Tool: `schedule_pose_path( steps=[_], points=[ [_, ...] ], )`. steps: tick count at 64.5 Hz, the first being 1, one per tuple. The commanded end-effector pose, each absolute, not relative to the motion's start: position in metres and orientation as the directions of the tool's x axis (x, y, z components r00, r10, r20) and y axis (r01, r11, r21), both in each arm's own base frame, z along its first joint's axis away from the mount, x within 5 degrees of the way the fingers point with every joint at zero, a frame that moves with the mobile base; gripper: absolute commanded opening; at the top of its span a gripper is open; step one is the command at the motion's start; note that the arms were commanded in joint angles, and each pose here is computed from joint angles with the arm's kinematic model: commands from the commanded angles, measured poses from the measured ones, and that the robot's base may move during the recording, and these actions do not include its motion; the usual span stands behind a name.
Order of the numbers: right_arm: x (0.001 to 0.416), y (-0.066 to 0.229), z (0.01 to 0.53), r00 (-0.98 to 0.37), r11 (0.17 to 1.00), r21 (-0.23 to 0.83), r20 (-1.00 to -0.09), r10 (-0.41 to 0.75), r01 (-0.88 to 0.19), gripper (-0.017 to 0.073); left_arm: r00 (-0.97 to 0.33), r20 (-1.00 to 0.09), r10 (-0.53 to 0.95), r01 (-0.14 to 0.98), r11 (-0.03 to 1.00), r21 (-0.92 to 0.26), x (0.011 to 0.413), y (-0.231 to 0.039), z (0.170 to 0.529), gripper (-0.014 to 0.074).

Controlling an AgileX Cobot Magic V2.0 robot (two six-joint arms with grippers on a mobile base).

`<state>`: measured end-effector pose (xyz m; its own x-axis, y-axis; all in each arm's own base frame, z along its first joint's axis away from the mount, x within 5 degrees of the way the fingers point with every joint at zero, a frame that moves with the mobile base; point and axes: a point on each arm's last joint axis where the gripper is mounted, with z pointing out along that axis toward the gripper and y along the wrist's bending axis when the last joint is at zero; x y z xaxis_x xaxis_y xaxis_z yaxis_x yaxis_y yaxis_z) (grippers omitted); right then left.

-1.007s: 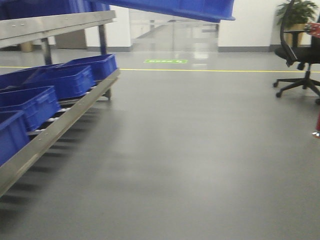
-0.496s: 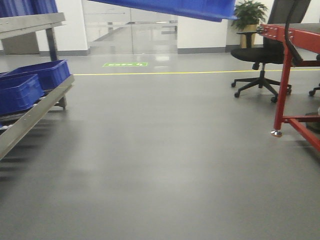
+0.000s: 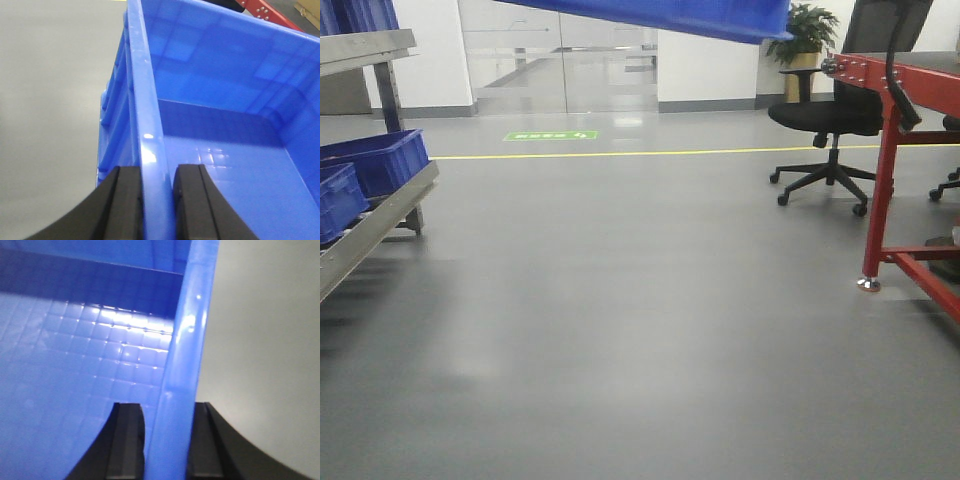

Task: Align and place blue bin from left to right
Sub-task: 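Turn the base toward the open floor carrying the bin in both grippers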

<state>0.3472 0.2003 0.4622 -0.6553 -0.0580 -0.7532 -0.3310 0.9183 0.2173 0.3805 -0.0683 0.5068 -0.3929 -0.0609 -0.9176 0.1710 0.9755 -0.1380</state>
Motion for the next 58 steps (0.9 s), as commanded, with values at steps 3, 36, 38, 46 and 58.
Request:
schedule_pose_path(
  steps=[3,36,38,46,58],
  points=[
    [0.3415,0.1941,0.4844,-0.556,0.910,0.194,-0.830,-0.047,-0.366,-0.0152,-0.244,-0.967,-0.075,0.189,0.974,-0.124,0.3743,-0.0669,0.5293,-0.0111],
    [0.3415,0.1941,0.4844,-0.556,0.910,0.194,-0.830,-0.047,-0.366,-0.0152,-0.244,-0.967,-0.075,0.189,0.974,-0.124,0.3743,-0.0669,0.5293,-0.0111],
    [0.3415,0.1941,0.4844,-0.556,0.910,0.194,-0.830,-0.047,-0.366,-0.0152,-0.244,-0.967,-0.075,0.189,0.974,-0.124,0.3743,-0.0669,0.5293,-0.0111],
    [0.3415,0.1941,0.4844,-0.556,0.910,0.194,-0.830,-0.047,-0.366,-0.0152,-0.244,-0.967,-0.075,0.189,0.974,-0.124,0.3743,-0.0669,0.5293,-0.0111],
    [0.3415,0.1941,0.4844,-0.556,0.910,0.194,-0.830,-0.047,-0.366,-0.0152,-0.244,-0.967,-0.075,0.189,0.974,-0.124,0.3743,-0.0669,0.5293,-0.0111]
  ],
)
